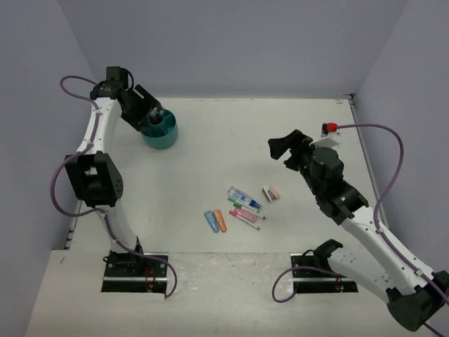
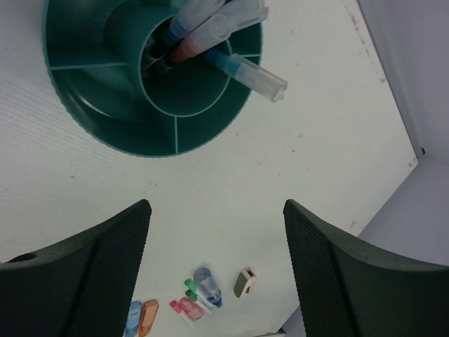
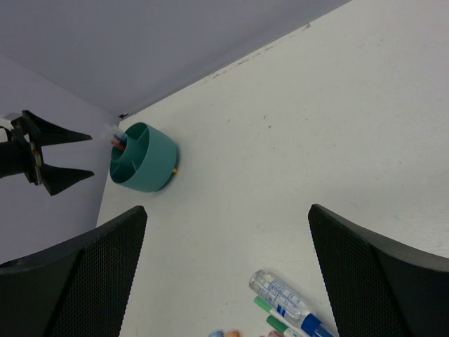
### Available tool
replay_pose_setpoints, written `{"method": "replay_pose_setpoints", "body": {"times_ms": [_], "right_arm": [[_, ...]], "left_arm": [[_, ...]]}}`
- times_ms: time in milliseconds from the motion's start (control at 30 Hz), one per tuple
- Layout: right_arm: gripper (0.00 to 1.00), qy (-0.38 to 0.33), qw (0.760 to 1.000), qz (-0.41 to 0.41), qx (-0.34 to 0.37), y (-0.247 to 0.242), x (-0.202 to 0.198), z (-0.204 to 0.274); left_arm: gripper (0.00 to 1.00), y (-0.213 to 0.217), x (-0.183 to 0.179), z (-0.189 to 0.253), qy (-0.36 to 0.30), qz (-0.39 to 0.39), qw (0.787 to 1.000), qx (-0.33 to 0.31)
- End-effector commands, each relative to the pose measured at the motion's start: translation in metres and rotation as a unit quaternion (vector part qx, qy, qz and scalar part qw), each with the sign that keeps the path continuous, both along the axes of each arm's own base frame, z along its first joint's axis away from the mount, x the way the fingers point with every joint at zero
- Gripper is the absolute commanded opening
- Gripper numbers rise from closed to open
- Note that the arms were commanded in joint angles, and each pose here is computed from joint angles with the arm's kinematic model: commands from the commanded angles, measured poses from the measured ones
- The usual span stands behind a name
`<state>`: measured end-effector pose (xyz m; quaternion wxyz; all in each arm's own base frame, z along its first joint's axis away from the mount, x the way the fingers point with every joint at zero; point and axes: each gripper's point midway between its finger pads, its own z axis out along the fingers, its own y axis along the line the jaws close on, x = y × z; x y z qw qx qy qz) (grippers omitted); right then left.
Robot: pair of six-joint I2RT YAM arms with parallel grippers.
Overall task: Sort the stationery into containers
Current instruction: Pick up the stationery from the center of the board.
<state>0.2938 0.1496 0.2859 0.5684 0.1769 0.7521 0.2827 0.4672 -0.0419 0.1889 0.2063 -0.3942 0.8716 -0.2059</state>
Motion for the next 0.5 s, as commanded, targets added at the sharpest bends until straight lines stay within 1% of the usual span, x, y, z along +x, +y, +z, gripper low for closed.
{"method": "replay_pose_setpoints", "body": {"times_ms": [0,67,100,167,200,233,333,400,433,467], "right_arm": [[0.99,-0.023,0.999,0.035,-0.034,0.010,0.006,0.007],[0.99,-0.031,0.994,0.073,-0.080,0.020,0.009,0.004],[0.99,-0.022,0.989,0.091,-0.112,0.024,0.012,-0.003],[0.99,0.011,0.979,0.122,-0.161,0.032,0.016,-0.021],[0.97,0.043,0.973,0.131,-0.188,0.031,0.018,-0.035],[0.93,0.096,0.957,0.148,-0.230,0.028,0.014,-0.061],[0.76,0.183,0.921,0.193,-0.284,0.032,0.011,-0.105],[0.65,0.207,0.898,0.248,-0.299,0.041,0.001,-0.123],[0.62,0.218,0.888,0.267,-0.305,0.044,-0.002,-0.131],[0.61,0.227,0.879,0.287,-0.305,0.049,-0.006,-0.139]], "left_arm": [[0.82,-0.006,0.006,0.056,-0.082,-0.024,0.996,-0.012],[0.89,-0.007,-0.001,0.073,-0.116,-0.036,0.993,-0.001],[0.92,-0.006,-0.007,0.084,-0.138,-0.038,0.990,0.007],[0.98,-0.005,-0.033,0.103,-0.180,-0.050,0.982,0.028],[1.00,-0.004,-0.034,0.109,-0.202,-0.055,0.977,0.036],[1.00,-0.005,-0.058,0.116,-0.231,-0.059,0.970,0.046],[1.00,-0.001,-0.090,0.128,-0.290,-0.072,0.950,0.087],[1.00,0.002,-0.111,0.122,-0.305,-0.088,0.940,0.121],[1.00,0.004,-0.118,0.117,-0.308,-0.100,0.936,0.138],[1.00,0.005,-0.124,0.123,-0.318,-0.099,0.932,0.142]]}}
